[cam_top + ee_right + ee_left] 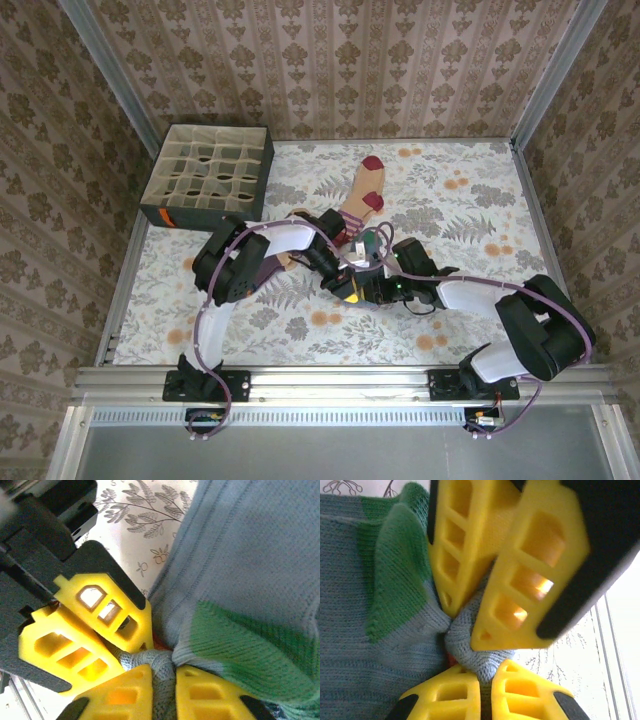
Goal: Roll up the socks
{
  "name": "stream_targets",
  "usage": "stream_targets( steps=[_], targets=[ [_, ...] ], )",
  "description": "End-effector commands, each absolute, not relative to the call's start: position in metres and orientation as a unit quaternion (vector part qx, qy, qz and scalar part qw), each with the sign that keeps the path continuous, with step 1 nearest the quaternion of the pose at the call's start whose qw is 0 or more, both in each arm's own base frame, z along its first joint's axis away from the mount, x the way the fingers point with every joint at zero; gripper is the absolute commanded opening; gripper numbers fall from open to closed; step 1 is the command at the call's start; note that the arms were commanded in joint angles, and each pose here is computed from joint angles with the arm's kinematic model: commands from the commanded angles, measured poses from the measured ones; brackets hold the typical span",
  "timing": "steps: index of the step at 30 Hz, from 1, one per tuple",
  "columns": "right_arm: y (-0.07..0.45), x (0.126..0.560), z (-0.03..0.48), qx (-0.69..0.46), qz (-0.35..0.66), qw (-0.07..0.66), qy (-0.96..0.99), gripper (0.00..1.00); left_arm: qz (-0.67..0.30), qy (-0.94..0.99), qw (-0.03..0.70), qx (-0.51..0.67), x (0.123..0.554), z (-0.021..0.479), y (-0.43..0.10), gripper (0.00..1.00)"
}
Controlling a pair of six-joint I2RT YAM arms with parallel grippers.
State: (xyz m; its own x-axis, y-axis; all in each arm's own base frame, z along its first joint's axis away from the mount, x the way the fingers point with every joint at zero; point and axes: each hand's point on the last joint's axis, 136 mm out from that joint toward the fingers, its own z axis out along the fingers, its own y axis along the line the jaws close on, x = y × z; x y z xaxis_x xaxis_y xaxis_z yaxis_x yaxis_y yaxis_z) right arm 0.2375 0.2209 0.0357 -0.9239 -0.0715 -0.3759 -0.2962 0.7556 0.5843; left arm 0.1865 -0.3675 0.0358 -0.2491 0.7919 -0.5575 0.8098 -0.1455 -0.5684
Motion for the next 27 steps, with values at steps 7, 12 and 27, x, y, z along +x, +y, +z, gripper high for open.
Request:
stream_targets(
  steps=[7,12,27],
  targets=[
    [0.169,0.217,-0.015,0.0,0.177,0.039,0.983,0.0,-0.38,0.635,0.143,0.657,0.204,0.04,-0.363,0.09],
    [0.165,0.213,-0.028,0.022,0.158,0.0,0.987,0.0,-0.32,0.615,0.244,0.678,0.216,0.056,-0.358,0.15],
    [0.169,0.205,-0.04,0.029,0.154,-0.071,0.985,0.0,-0.089,0.505,0.405,0.757,0.205,0.065,-0.346,0.23]
  ],
)
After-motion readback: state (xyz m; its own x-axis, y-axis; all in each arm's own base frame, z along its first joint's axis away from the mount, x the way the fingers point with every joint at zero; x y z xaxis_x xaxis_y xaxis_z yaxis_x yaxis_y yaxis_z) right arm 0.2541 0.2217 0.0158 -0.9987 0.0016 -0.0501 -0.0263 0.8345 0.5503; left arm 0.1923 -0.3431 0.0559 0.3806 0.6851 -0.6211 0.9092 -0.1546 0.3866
